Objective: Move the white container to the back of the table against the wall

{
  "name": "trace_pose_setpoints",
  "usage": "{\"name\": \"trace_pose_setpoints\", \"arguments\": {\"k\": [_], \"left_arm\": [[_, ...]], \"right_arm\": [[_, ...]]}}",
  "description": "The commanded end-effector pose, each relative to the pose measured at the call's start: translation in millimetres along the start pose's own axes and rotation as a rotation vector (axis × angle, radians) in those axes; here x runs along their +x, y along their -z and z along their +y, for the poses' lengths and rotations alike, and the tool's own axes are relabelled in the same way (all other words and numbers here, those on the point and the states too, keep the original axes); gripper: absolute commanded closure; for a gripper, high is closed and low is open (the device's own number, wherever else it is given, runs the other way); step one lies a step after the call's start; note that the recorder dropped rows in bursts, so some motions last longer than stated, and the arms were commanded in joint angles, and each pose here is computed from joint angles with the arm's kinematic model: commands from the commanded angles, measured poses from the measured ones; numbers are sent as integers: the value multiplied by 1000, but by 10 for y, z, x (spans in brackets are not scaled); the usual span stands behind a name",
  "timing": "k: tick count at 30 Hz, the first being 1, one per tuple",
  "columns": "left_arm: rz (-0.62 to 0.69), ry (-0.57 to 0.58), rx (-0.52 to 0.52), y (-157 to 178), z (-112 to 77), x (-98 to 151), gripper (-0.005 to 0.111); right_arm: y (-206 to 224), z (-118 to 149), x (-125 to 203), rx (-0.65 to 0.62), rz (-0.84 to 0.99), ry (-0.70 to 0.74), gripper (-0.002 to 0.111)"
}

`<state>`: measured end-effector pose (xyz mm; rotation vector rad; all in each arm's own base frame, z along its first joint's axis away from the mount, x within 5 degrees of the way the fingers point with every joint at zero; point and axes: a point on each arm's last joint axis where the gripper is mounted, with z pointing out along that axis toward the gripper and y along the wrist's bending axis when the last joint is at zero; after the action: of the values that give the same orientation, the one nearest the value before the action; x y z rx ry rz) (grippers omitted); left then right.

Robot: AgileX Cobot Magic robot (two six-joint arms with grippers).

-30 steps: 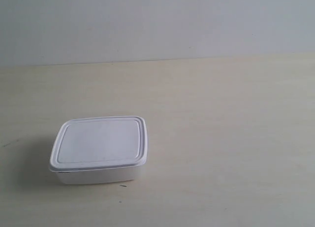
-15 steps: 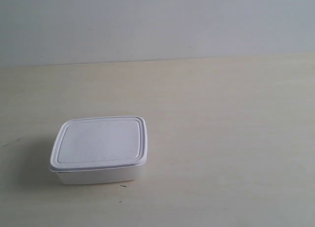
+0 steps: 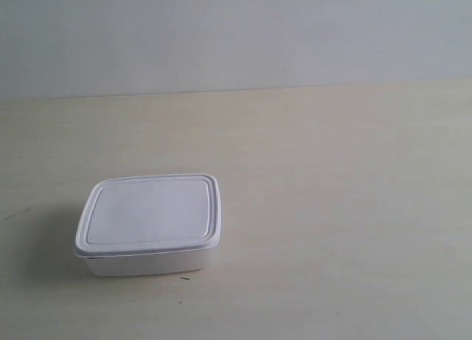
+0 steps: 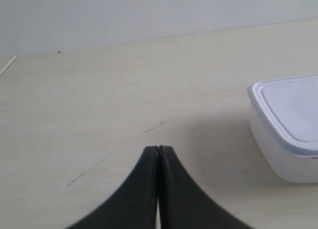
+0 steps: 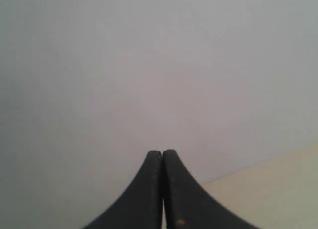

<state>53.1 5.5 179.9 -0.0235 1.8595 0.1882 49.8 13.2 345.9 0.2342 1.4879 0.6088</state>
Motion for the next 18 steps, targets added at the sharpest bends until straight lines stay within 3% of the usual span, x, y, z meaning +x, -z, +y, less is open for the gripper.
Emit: {"name": "trace_pose_setpoints", "arguments": {"k": [1, 4, 8, 18], "left_arm": [[-6, 4, -1, 4, 0, -3, 107], [-6, 4, -1, 4, 0, -3, 107], [-6, 4, -1, 4, 0, -3, 107], [-2, 9, 2, 4, -4, 1, 107]], "right_arm": [[-143, 151, -209, -36, 34, 141, 108], [-211, 250, -329, -73, 41, 243, 108], [-334, 304, -344, -85, 122, 256, 108], [-874, 256, 131, -46, 528, 264, 108]]}}
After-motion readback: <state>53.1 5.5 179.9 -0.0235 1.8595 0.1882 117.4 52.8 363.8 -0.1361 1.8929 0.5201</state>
